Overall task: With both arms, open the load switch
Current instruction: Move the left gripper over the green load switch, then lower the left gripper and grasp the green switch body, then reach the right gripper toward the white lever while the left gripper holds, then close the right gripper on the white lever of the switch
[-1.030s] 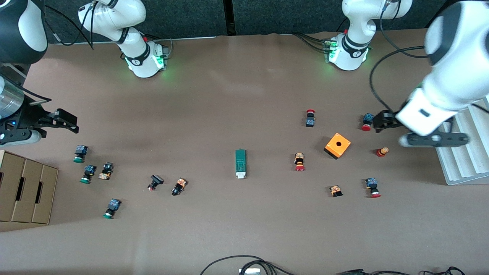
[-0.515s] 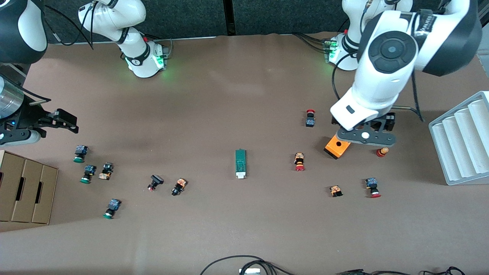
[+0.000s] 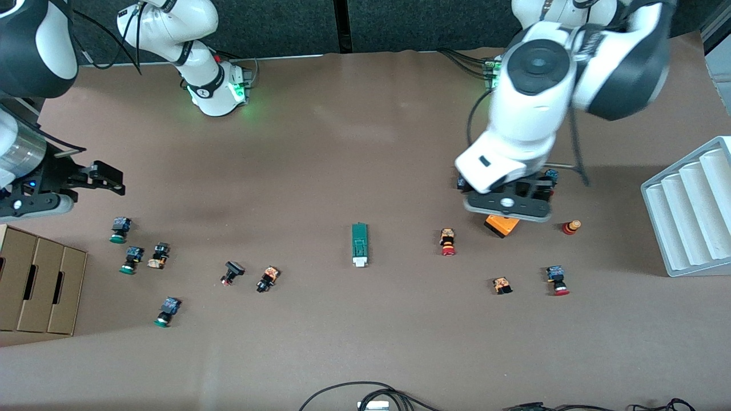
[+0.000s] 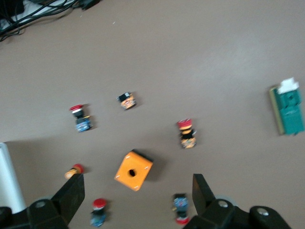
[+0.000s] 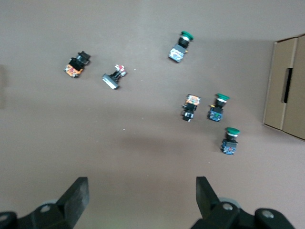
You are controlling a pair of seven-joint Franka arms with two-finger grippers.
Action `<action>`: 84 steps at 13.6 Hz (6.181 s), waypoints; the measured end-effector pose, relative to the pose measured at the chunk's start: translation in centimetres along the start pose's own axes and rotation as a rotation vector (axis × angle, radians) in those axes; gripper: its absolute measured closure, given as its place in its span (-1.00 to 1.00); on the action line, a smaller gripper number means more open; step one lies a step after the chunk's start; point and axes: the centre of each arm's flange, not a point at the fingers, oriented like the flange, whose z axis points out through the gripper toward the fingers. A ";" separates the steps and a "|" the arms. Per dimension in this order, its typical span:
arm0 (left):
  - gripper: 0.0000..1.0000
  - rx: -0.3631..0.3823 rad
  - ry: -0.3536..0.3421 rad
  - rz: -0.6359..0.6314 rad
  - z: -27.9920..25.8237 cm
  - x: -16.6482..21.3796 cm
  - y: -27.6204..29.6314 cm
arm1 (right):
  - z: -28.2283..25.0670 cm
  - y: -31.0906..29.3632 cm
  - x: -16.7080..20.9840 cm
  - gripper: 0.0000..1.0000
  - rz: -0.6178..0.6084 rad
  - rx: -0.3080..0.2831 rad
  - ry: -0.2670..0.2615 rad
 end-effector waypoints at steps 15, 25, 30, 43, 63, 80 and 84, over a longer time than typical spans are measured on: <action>-1.00 -0.029 0.523 -0.301 10.4 -4.6 19.1 | 3.3 -5.2 2.0 -1.00 -0.085 0.102 -0.052; -1.00 -0.069 0.768 -0.413 22.4 -11.3 29.7 | 11.2 -8.0 6.5 -1.00 -0.155 0.268 -0.129; -1.00 -0.043 0.889 -0.422 28.3 -13.5 31.9 | 15.6 -11.4 9.5 -1.00 -0.189 0.353 -0.111; -1.00 0.002 1.105 -0.376 36.5 -17.7 36.7 | 19.4 -21.8 14.5 -1.00 -0.081 0.377 -0.031; -0.98 -0.007 1.189 -0.313 41.7 -17.8 36.6 | 19.5 -30.9 14.7 -1.00 1.409 0.294 -0.274; -0.24 0.039 1.230 -0.327 42.3 -18.0 36.1 | 34.6 -40.8 15.8 -0.63 1.600 0.173 -0.317; -0.23 0.041 1.229 -0.325 42.5 -18.1 36.1 | 35.6 -42.1 15.2 -0.42 1.590 0.162 -0.321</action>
